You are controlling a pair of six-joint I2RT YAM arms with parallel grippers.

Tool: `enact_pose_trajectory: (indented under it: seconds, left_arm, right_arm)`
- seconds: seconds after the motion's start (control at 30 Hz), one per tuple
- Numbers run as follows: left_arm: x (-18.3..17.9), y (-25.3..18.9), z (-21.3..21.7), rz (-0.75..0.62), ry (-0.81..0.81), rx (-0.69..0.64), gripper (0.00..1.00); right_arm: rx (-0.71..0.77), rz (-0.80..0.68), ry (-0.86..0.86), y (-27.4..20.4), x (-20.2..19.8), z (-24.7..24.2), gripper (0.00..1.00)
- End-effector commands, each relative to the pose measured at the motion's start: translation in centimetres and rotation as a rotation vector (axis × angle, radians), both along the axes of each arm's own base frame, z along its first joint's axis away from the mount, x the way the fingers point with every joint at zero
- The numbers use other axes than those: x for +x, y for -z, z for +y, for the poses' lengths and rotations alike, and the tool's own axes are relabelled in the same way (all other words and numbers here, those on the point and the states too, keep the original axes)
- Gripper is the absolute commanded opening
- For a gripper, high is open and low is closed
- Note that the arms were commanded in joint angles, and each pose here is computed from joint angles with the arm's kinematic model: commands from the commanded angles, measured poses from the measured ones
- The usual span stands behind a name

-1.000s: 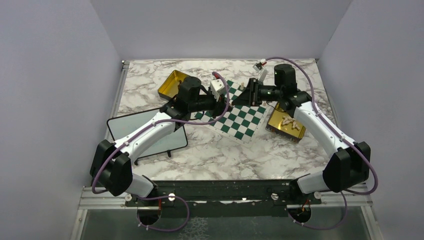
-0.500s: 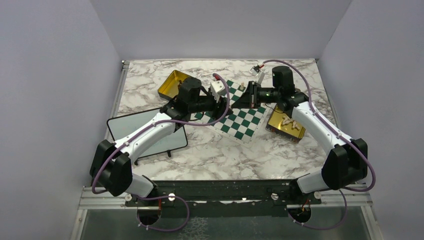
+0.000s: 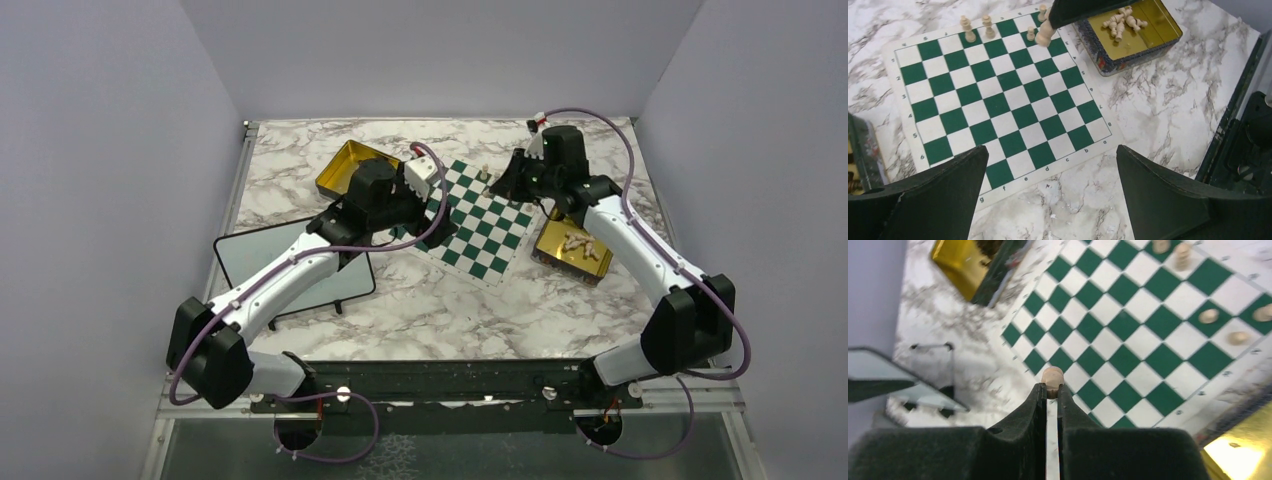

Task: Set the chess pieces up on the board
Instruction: Place the chess piece on the chessboard.

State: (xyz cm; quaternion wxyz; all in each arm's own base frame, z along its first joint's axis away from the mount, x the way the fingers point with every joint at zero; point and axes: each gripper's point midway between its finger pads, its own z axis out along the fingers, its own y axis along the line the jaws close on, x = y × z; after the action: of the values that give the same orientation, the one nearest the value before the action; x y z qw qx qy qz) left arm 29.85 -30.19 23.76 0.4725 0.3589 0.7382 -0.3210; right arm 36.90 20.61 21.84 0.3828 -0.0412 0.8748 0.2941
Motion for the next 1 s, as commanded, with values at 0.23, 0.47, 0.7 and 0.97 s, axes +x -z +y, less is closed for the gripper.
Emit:
enact_pose_trajectory:
  seconds: [0.23,0.47,0.7,0.97]
  left_arm:
    - [1.2,0.7,6.8,0.133,-0.324,-0.013,0.99]
    - [0.1,1.0,8.3,0.095,-0.340,-0.030,0.99]
    - [-0.7,0.8,8.8,0.048,-0.343,-0.031,0.99]
    - [-1.3,0.5,8.6,0.027,-0.334,-0.021,0.99]
  right_arm:
    - [-0.429,-0.076,0.396,2.9,8.0,-8.0,0.01]
    - [-0.563,-0.051,0.511,4.4,11.3,-10.0,0.01]
    - [-0.539,0.049,0.504,7.5,12.7,-10.5,0.01]
    - [-0.558,0.133,0.507,10.3,13.0,-11.4,0.01]
